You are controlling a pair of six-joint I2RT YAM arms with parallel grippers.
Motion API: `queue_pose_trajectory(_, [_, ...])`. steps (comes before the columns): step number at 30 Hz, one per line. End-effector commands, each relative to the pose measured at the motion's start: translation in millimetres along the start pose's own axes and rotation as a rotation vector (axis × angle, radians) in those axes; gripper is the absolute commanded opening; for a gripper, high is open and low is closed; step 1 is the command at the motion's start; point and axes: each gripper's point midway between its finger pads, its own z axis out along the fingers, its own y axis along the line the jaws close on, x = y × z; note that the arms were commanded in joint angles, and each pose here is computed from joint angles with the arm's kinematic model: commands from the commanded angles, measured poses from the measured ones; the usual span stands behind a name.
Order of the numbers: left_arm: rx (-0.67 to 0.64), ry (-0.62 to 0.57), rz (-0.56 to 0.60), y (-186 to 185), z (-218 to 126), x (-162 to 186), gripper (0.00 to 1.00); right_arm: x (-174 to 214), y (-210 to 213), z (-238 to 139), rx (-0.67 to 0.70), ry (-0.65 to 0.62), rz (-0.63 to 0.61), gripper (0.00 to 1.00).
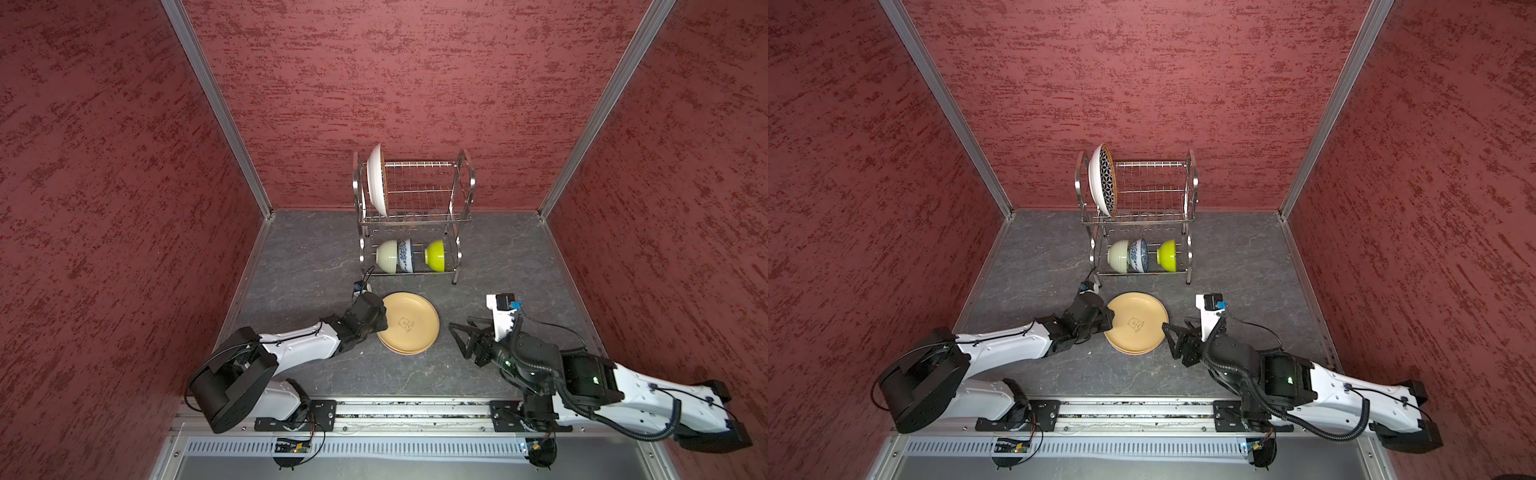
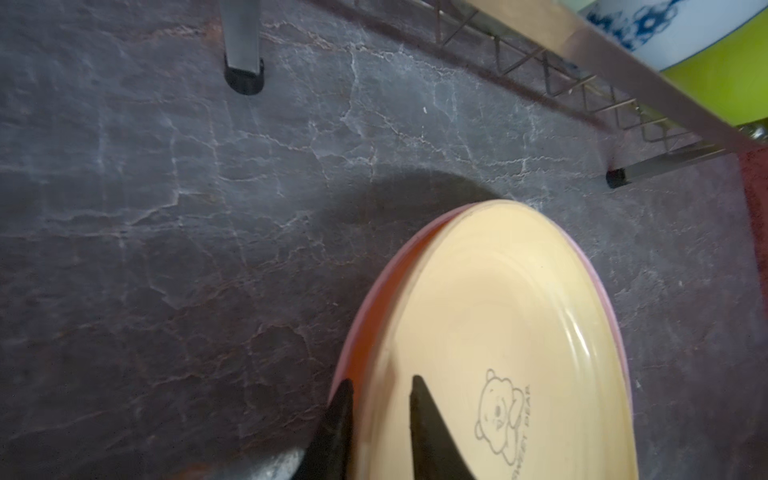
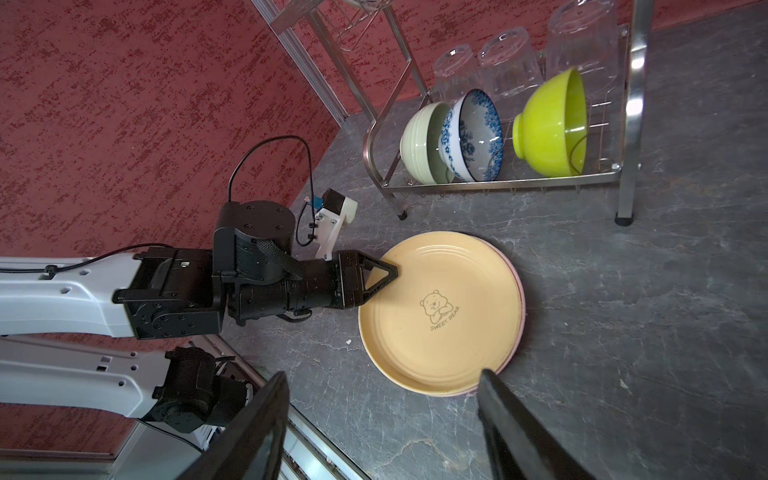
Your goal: Unload the mixed dishes from the dish rack
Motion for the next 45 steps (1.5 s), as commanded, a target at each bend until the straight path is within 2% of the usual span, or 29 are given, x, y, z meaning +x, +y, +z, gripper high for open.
queue_pose_trajectory(1, [-0.015, -0.029, -0.011, 2.2, -1.2, -4.2, 0.34, -0.8, -10.6, 1.0, 0.044, -0.022, 0.021, 0.72])
queue_pose_trajectory(4, [-0.018, -0.037, -0.012, 2.9, -5.4, -5.2, 0.39, -1.3, -12.3, 0.6, 0.050, -0.026, 0.019, 0.72])
queue_pose_trajectory(9, [-0.032, -0.086, -0.002, 4.4, -25.3, -14.2, 0.41, -1.6, -14.1, 0.9, 0.051, -0.038, 0.028, 0.73])
queue_pose_trajectory(10, [-0.033, -0.097, 0.002, 5.1, -30.2, -15.7, 0.44, -1.2, -14.2, 1.3, 0.049, -0.039, 0.029, 0.73])
queue_pose_trajectory(13, [-0.023, -0.136, 0.012, 5.8, -44.3, -22.4, 0.61, -1.2, -12.6, 2.6, 0.044, -0.042, 0.031, 0.73])
queue_pose_trajectory(16, [-0.033, -0.159, 0.019, 9.4, -53.6, -26.4, 0.68, 0.3, -11.6, 3.7, 0.045, -0.033, 0.025, 0.73])
queue_pose_trajectory(18, [-0.035, -0.163, 0.021, 11.1, -56.7, -26.4, 0.63, 1.2, -11.9, 4.2, 0.047, -0.030, 0.026, 0.73])
queue_pose_trajectory(25, [-0.036, -0.144, 0.010, 13.2, -47.9, -17.3, 0.18, 1.3, -11.9, 4.0, 0.045, -0.030, 0.029, 0.73])
queue_pose_trajectory(26, [-0.034, -0.137, 0.009, 12.5, -45.4, -15.2, 0.15, 1.5, -12.1, 4.0, 0.046, -0.029, 0.029, 0.73])
queue_pose_trajectory(29, [-0.042, -0.117, 0.009, 12.2, -36.7, -10.2, 0.12, 2.0, -13.0, 3.5, 0.049, -0.026, 0.033, 0.73])
queue_pose_trajectory(45, [-0.078, -0.082, 0.012, 16.9, -16.4, -0.6, 0.11, -0.1, -21.5, -1.3, 0.068, -0.040, 0.041, 0.73])
